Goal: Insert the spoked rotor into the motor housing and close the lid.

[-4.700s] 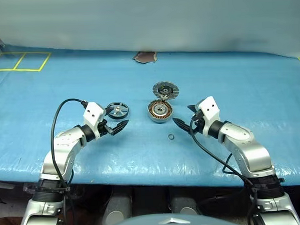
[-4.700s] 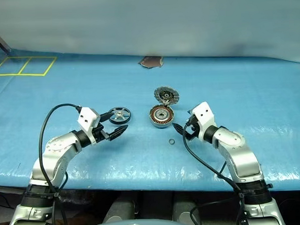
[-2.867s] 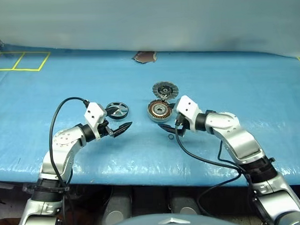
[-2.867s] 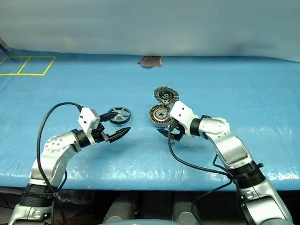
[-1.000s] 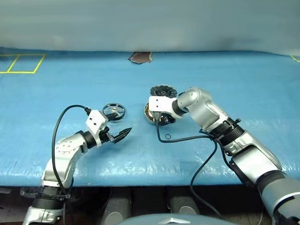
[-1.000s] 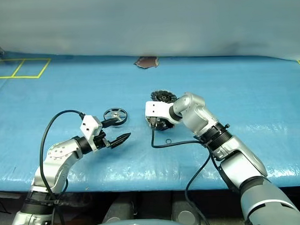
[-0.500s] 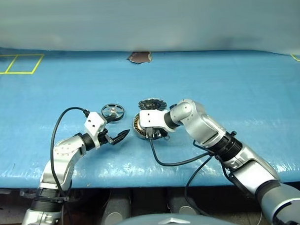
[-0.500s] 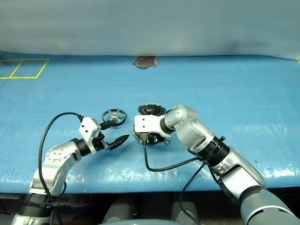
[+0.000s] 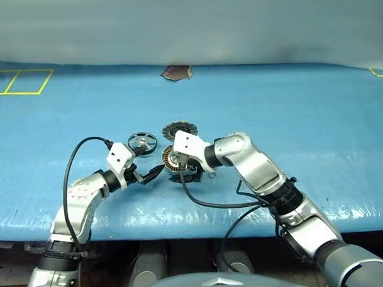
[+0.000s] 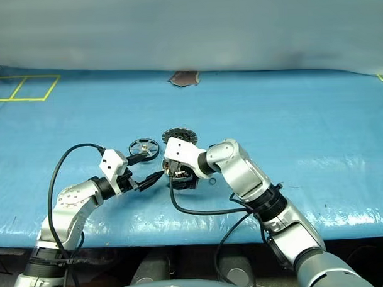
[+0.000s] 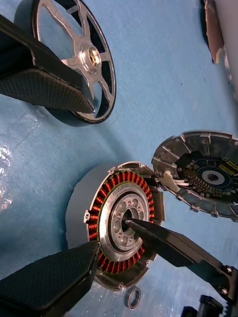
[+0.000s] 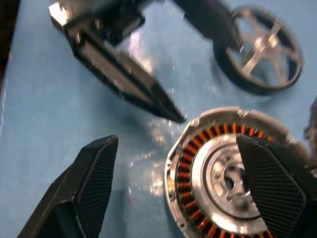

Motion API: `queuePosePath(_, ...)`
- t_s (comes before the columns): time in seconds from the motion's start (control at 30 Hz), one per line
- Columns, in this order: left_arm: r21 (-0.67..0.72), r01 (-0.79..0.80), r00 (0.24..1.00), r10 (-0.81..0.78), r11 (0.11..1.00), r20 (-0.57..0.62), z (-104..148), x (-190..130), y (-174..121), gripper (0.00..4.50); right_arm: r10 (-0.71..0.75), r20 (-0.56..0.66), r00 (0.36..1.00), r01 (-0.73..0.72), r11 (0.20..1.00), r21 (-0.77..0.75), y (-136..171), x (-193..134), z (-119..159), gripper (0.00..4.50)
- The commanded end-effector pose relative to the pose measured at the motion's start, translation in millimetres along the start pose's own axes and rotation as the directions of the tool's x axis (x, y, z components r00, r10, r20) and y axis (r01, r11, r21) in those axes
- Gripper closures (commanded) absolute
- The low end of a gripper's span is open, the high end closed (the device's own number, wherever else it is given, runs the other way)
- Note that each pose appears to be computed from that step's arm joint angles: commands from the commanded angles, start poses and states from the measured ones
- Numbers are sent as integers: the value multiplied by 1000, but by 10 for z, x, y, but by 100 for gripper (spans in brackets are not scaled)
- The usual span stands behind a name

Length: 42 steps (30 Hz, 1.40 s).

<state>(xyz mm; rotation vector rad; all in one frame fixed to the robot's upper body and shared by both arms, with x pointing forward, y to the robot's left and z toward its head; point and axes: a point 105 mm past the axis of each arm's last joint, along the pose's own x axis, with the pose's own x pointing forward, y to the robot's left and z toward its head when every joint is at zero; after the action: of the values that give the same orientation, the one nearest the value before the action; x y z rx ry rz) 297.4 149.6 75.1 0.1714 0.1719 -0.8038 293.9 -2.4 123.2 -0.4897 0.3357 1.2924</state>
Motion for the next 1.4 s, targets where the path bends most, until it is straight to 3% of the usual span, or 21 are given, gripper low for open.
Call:
queuePosePath(0.03, 35, 23, 998, -25, 999, 55, 165, 7, -26, 0, -160, 114, 981, 159, 987, 14, -138, -293, 123, 47)
queuePosePath(0.27, 4, 86, 994, -86, 996, 71, 193, 9, -81, 0, -382, 132, 915, 363, 920, 151, -169, -601, -347, 47)
queuePosePath(0.4, 8, 129, 989, -129, 992, 78, 223, 5, -114, 0, -374, 153, 915, 316, 898, 306, 62, -667, -574, 47)
queuePosePath(0.53, 5, 152, 986, -152, 988, 65, 216, 20, -118, 0, -424, 157, 892, 345, 863, 369, 78, -701, -653, 47)
queuePosePath(0.73, -21, 186, 981, -185, 982, 56, 196, 43, -154, 0, -477, 97, 874, 400, 817, 414, -11, -671, -860, 47)
queuePosePath(1.3, -18, 182, 983, -181, 983, 43, 174, 13, -145, 0, -429, -83, 900, 425, 815, 394, 142, -583, -1262, 47)
queuePosePath(1.4, -14, 180, 983, -179, 984, 36, 173, 18, -132, 0, -431, -93, 897, 431, 811, 396, 135, -576, -1290, 109)
